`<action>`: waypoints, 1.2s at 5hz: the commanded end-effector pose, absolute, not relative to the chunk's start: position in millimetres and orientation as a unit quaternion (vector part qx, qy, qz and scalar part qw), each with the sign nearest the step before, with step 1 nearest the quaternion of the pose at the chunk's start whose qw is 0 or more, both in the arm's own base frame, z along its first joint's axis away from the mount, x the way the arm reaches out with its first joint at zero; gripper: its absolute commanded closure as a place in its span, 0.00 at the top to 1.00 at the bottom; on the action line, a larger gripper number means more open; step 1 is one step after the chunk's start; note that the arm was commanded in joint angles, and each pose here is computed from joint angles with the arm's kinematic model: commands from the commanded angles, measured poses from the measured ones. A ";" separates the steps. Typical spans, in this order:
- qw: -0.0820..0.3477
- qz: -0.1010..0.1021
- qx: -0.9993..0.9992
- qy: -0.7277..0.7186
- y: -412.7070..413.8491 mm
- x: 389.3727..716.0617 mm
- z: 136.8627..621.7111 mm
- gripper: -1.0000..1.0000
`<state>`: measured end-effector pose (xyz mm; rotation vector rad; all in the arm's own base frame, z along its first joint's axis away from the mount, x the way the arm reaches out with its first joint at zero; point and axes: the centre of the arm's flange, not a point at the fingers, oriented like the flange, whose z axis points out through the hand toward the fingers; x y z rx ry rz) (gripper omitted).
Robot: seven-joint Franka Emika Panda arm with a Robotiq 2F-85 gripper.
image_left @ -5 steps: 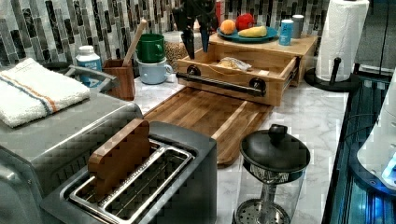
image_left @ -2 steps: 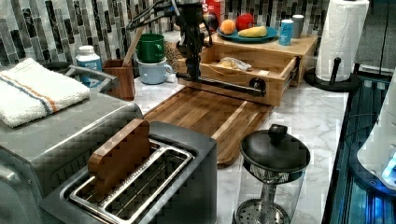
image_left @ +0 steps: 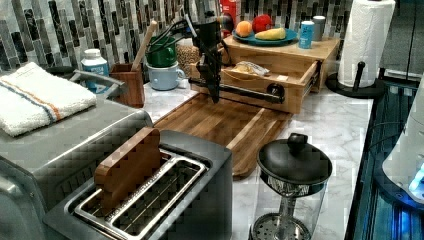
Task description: Close the drawer.
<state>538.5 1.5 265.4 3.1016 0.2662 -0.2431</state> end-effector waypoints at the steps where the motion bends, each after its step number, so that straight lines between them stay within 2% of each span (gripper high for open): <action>1: -0.011 -0.049 0.993 0.107 -68.1 546.8 268.4 0.00; 2: -0.011 -0.052 0.993 0.107 -92.1 546.1 271.0 0.00; 4: -0.013 -0.045 0.995 0.086 -147.7 544.8 277.3 0.00; 6: -0.005 -0.039 0.997 0.067 -250.7 538.8 278.3 0.00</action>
